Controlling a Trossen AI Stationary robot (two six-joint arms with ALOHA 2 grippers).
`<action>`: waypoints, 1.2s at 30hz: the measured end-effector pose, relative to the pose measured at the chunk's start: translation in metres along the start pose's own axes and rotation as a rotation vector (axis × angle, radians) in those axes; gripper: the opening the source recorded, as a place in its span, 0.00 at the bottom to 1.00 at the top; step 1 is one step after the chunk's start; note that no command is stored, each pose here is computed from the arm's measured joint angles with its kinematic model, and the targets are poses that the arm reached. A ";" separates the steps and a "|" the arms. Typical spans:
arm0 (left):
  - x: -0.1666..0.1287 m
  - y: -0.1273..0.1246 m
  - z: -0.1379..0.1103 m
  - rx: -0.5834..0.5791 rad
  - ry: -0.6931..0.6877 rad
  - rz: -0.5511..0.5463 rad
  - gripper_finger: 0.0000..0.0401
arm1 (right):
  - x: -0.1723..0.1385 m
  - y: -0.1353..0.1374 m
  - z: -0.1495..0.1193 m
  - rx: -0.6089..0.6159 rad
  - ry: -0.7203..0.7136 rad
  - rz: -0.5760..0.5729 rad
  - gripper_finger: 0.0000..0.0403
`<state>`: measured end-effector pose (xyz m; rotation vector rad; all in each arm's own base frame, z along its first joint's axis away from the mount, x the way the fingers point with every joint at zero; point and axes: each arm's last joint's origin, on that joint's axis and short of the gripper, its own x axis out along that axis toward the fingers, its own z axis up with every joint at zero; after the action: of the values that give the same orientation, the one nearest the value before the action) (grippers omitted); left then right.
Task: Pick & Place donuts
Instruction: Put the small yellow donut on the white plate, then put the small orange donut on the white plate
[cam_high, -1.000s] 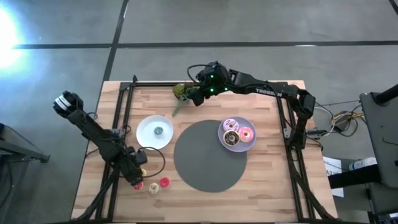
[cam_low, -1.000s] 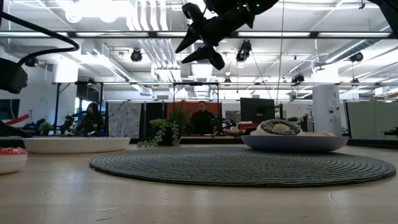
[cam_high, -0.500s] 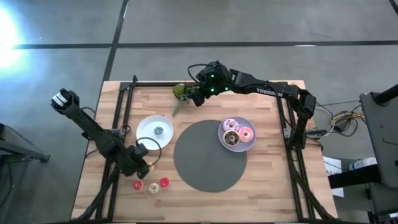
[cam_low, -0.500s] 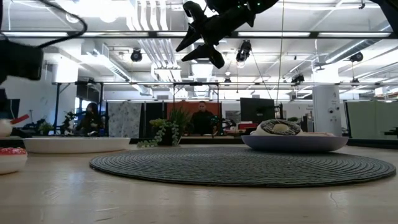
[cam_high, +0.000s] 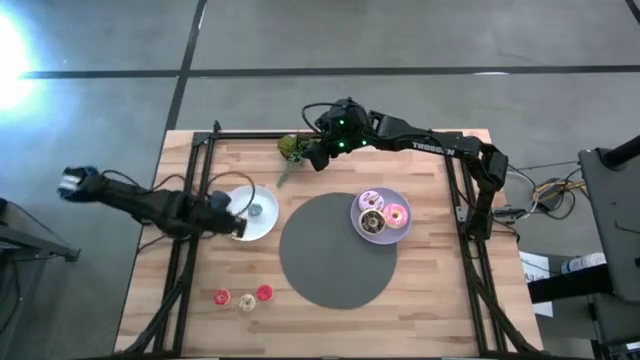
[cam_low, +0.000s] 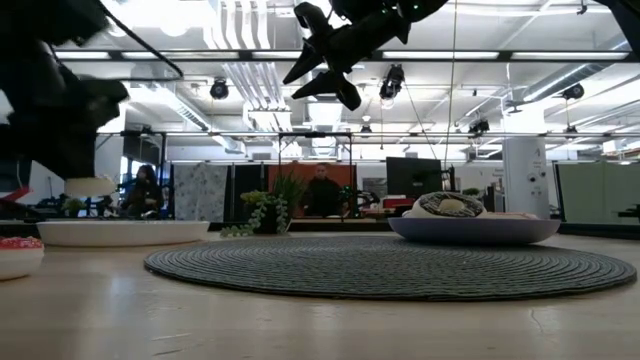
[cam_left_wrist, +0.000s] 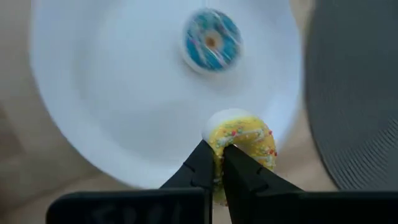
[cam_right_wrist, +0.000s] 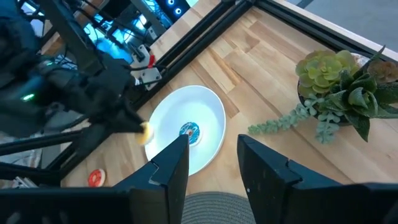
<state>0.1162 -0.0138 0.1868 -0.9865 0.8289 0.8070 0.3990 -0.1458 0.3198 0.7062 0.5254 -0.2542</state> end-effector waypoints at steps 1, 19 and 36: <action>0.004 0.002 0.005 -0.005 0.002 0.027 0.00 | 0.000 0.000 0.000 0.000 0.000 0.000 0.32; 0.031 0.023 0.034 0.139 0.069 0.137 0.20 | 0.000 0.000 0.000 0.000 0.000 0.001 0.31; -0.015 -0.004 0.025 0.355 0.273 -0.165 0.34 | 0.000 -0.001 -0.002 0.005 0.018 -0.009 0.31</action>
<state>0.1184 0.0057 0.2090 -0.8422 1.0676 0.3687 0.3980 -0.1449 0.3183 0.7118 0.5450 -0.2584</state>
